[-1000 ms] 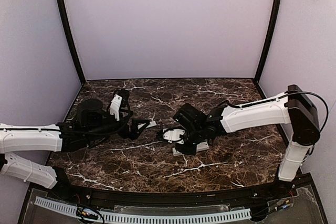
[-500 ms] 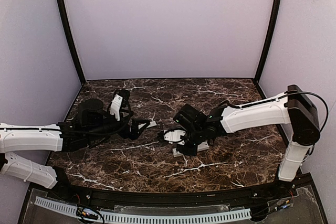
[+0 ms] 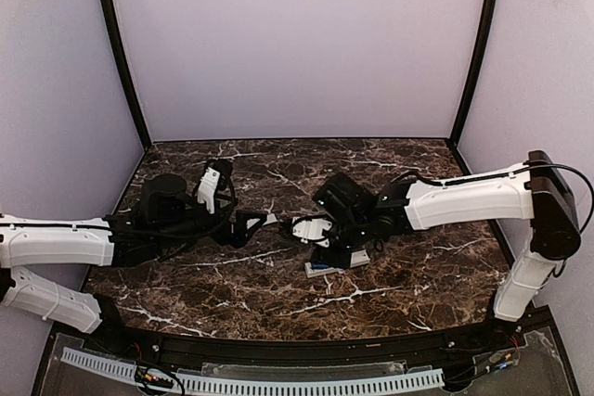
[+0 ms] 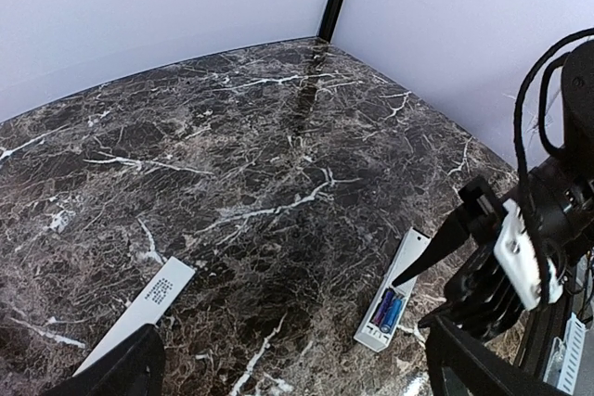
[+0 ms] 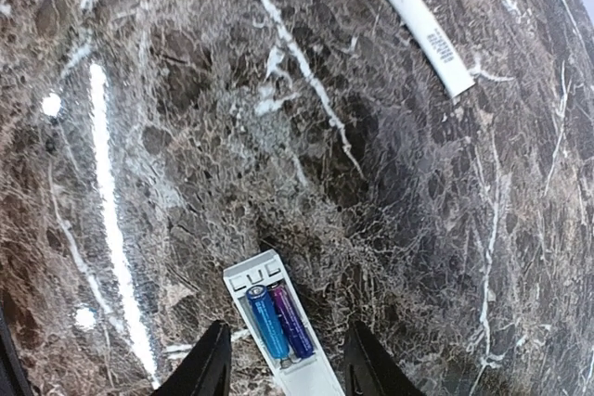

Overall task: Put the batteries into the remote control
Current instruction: Place the battery in the battery compartment, then adjust the remote control without the battery cover at the center of the board.

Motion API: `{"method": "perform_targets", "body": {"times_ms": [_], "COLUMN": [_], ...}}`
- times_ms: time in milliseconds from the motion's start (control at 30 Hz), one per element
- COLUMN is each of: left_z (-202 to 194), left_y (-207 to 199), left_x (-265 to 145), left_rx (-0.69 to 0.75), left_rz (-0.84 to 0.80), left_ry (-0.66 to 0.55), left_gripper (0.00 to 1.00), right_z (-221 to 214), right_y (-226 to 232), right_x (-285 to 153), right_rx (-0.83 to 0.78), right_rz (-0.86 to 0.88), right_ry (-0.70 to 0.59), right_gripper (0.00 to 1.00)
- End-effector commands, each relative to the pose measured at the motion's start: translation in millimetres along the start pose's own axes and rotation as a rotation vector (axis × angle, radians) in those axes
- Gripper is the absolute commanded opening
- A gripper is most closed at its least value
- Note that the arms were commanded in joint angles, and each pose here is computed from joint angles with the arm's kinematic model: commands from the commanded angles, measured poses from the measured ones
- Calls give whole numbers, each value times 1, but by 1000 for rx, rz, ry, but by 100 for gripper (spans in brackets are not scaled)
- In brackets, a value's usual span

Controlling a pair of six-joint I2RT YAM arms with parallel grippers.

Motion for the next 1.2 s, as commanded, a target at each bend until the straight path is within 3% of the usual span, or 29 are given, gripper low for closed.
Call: {"method": "perform_targets", "body": {"times_ms": [0,200,500,933,1167], "left_z": [3,-9,-44,-53,-55], "left_y": [-6,-5,-6,-3,-1], "left_x": [4,13,28,35,39], "left_rx": [3,-5,-50,-86,-103], "left_rz": [-25,-30,-91,-77,-57], "left_ry": [38,120,281,313,324], "left_gripper": [99,99,99,99,94], "right_z": [5,-36,-107,-146,-143], "right_y": [-26,-55,-53,-36,-26], "right_x": [-32,-66,-48,-13,-6], "right_rx": [164,502,850,1008,1034], "right_rz": [-48,3,151,276,370], "right_ry": [-128,-258,-247,-178,-226], "right_gripper": [44,57,50,44,36]}}
Point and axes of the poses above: each gripper's point midway between its finger pads, its own x axis out along the fingers, its own y axis along the line the jaws close on, z = x × y, the point moved 5 cm from there along -x, back along the fingers, and after that the axes turned 11 degrees about -x, right-handed, at the moved point
